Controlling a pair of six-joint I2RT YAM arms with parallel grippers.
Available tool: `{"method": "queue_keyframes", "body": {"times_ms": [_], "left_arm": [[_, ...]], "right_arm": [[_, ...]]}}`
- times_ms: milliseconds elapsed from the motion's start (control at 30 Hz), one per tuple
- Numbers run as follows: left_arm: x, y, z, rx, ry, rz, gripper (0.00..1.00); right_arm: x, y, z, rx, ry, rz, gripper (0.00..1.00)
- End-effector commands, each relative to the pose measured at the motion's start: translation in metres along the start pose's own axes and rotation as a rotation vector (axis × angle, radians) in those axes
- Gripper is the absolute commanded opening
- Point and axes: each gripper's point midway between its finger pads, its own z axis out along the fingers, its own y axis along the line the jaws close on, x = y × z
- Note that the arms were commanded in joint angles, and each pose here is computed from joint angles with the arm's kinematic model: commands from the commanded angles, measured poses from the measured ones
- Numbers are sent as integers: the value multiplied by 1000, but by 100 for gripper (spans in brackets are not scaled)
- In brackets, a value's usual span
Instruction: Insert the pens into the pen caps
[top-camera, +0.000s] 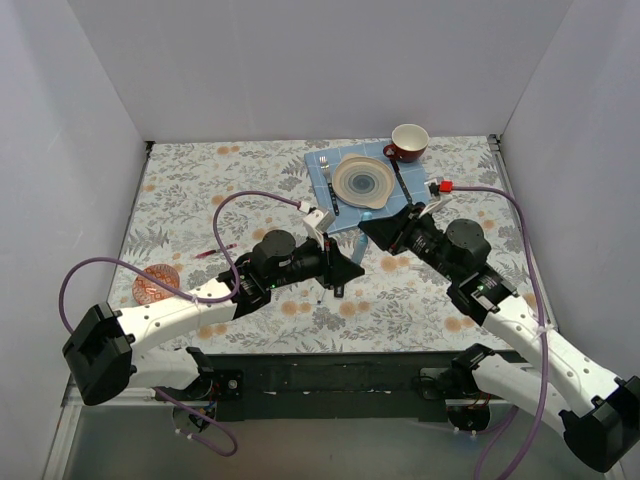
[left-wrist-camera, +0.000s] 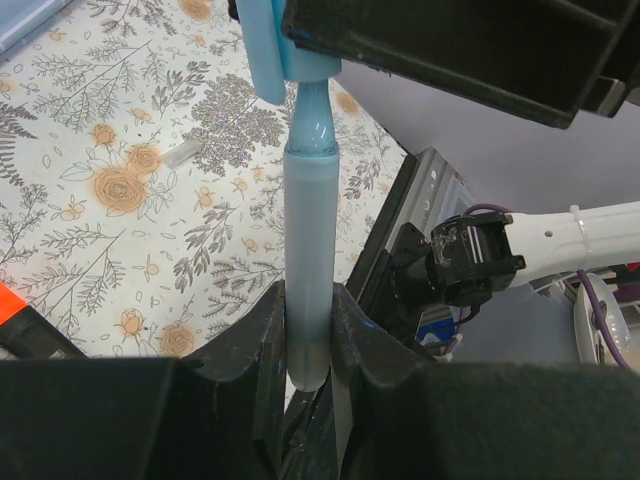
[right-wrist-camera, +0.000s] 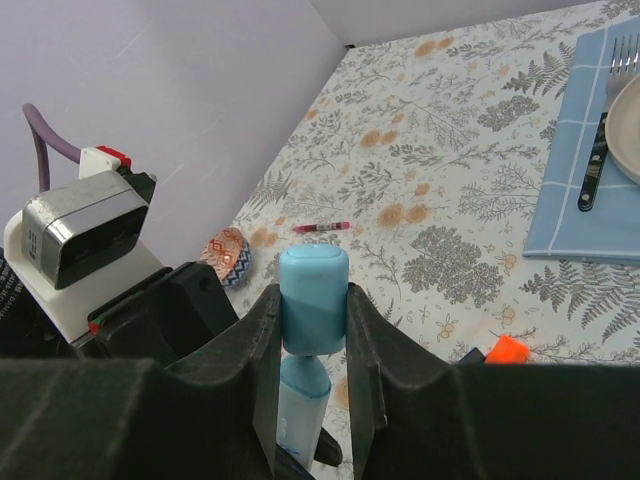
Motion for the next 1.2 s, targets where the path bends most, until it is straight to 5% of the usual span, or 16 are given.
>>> {"method": "queue_keyframes", "body": {"times_ms": [0, 1167], "left_arm": [[-30, -12, 0, 3, -75, 28, 0], [-71, 35, 32, -260, -168, 69, 0]], "right_arm": [[-12, 10, -8, 2, -35, -49, 1], [86, -42, -22, 335, 131, 6, 1]]}}
